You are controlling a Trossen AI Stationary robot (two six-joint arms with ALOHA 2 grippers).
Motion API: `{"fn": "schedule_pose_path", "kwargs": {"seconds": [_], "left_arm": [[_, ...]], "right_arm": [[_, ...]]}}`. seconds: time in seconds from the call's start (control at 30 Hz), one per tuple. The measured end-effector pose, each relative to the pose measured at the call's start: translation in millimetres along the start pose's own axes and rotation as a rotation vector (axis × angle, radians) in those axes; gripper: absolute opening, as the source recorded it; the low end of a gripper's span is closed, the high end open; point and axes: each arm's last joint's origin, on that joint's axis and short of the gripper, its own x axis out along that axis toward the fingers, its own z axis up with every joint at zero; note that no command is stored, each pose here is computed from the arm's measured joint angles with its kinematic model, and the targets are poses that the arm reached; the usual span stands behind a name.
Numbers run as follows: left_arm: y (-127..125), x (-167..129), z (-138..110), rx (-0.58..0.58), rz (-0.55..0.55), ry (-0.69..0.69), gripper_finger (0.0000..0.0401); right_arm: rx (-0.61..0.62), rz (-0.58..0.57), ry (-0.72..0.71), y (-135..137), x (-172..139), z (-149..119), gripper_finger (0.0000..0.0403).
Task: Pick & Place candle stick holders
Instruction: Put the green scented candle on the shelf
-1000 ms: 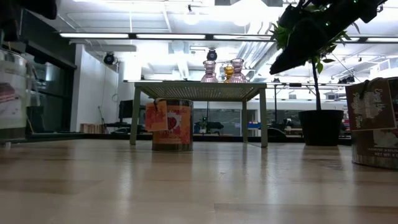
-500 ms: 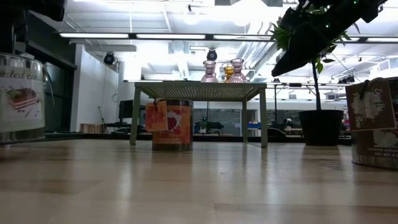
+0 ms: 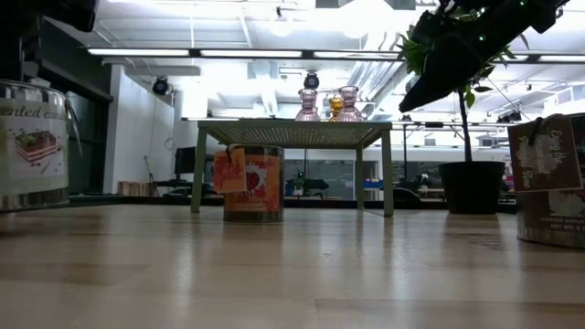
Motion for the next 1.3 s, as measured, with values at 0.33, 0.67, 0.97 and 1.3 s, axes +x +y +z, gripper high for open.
{"fn": "schedule_pose_path", "kwargs": {"seconds": [0.33, 0.67, 0.97, 1.3], "left_arm": [[0.2, 0.0, 0.0, 0.000, 0.002, 0.000, 0.0000], [0.8, -0.1, -0.1, -0.002, 0.008, 0.000, 0.0000], [0.9, -0.1, 0.0, -0.002, 0.009, -0.003, 0.0000], [2.4, -2.9, 0.7, -0.005, -0.002, -0.019, 0.0000]], "right_arm": [[0.000, 0.000, -0.001, 0.0, -0.1, 0.1, 0.0264], [0.000, 0.000, -0.001, 0.0, -0.2, 0.1, 0.0264], [0.000, 0.000, -0.001, -0.1, -0.2, 0.1, 0.0264], [0.000, 0.012, 0.023, 0.2, -0.7, -2.4, 0.0264]]}}
